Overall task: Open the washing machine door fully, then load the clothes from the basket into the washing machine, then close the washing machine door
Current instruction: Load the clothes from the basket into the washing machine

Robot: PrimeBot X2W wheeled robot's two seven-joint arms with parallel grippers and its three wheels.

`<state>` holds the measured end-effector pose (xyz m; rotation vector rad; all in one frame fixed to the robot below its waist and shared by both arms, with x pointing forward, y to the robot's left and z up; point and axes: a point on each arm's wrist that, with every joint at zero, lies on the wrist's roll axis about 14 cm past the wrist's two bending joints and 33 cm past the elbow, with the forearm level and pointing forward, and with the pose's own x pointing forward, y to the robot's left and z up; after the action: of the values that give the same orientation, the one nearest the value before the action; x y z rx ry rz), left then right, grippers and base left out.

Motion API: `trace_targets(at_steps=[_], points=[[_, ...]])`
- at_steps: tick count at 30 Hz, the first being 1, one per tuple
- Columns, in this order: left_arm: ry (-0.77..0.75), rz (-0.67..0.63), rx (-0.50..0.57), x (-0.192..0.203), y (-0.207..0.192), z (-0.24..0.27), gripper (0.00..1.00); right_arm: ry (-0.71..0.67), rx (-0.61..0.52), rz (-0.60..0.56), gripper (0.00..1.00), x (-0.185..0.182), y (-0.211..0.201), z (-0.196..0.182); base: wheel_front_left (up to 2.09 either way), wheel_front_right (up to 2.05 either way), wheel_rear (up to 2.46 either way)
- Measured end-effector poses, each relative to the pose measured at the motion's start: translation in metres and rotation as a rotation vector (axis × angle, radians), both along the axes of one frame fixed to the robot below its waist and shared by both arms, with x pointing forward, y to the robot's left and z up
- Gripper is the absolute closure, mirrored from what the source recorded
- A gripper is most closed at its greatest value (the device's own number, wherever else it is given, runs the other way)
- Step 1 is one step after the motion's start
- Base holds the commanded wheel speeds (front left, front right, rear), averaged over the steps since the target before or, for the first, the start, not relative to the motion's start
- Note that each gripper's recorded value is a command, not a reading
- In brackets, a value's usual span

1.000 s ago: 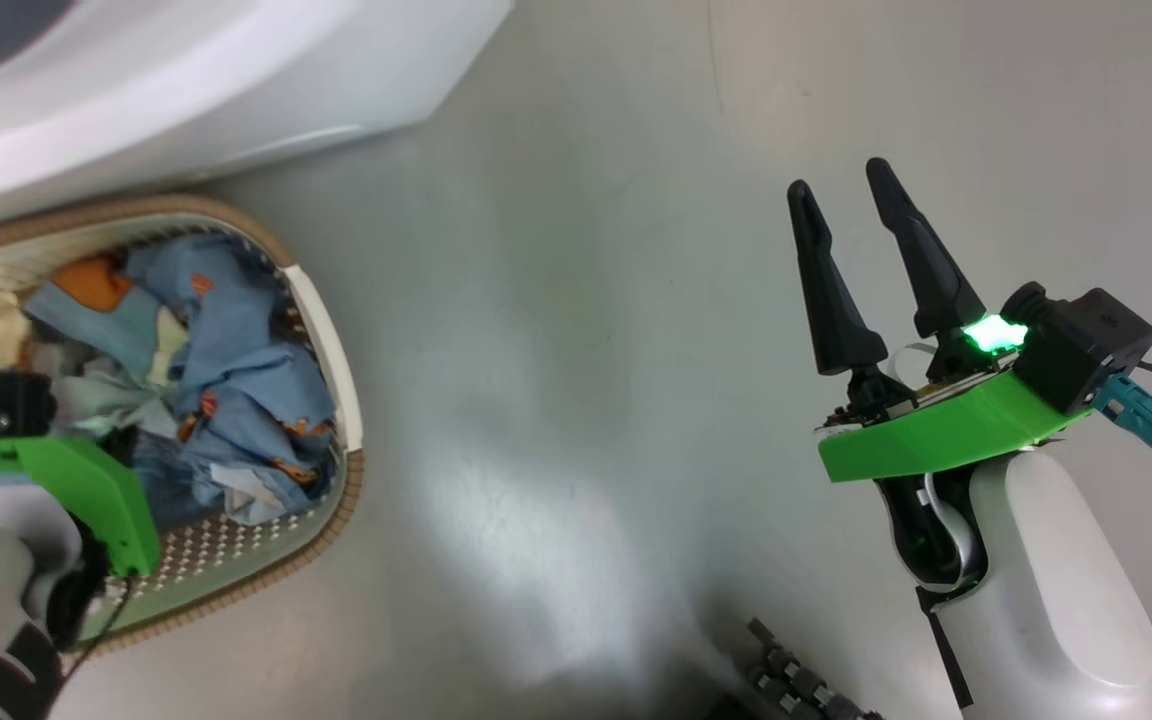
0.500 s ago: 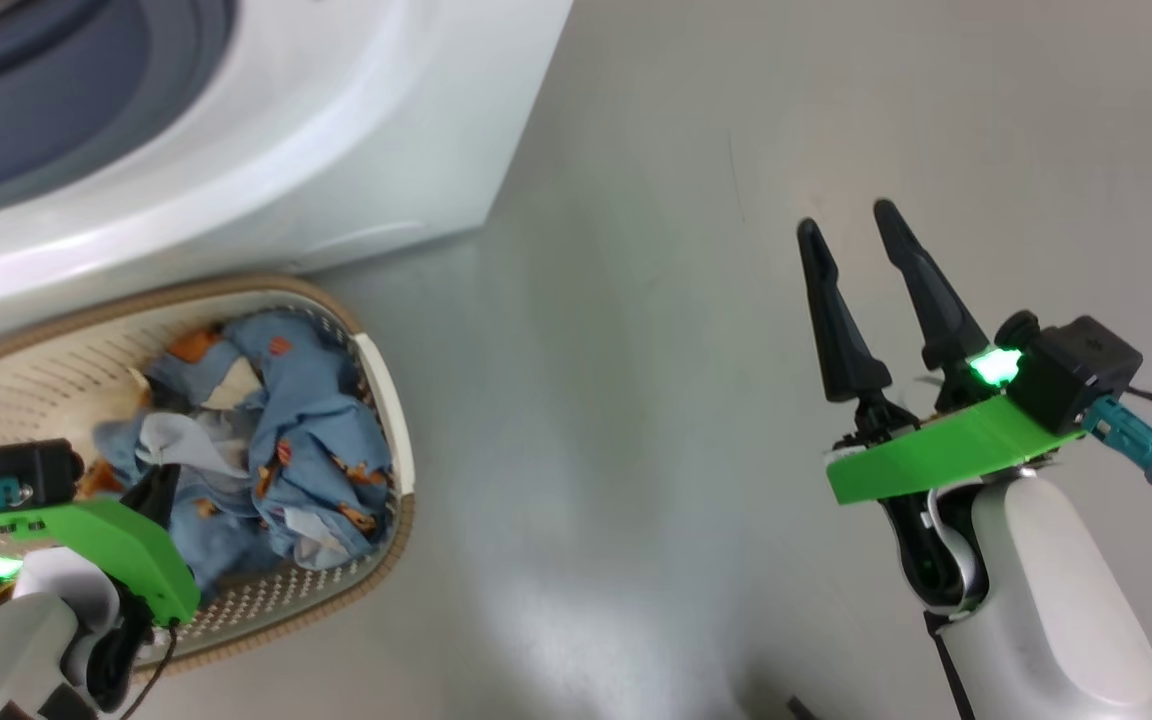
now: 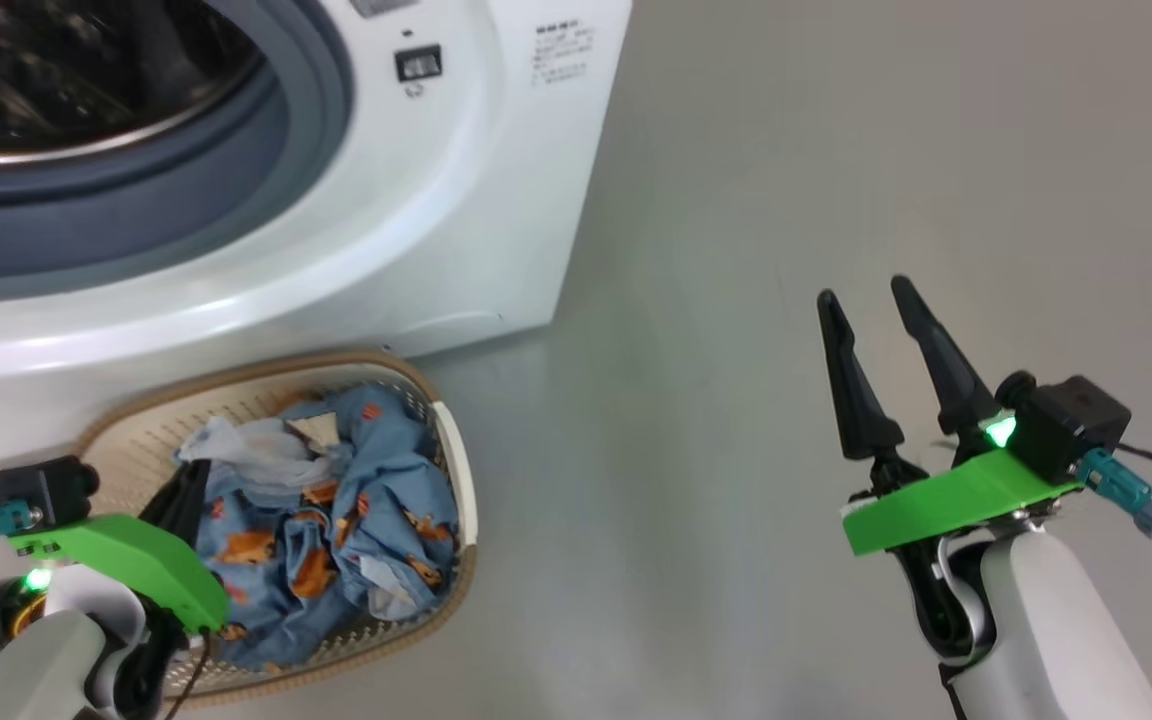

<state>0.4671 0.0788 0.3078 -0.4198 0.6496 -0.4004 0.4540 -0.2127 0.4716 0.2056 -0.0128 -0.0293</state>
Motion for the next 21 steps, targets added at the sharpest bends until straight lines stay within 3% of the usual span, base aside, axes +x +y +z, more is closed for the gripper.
trace_targets(at_steps=[21], points=[[-0.407,0.165,-0.087,-0.019,0.022,0.142,1.0,-0.074,0.011,0.025,0.0,-0.035,0.014,0.036,0.0,0.0,0.0]])
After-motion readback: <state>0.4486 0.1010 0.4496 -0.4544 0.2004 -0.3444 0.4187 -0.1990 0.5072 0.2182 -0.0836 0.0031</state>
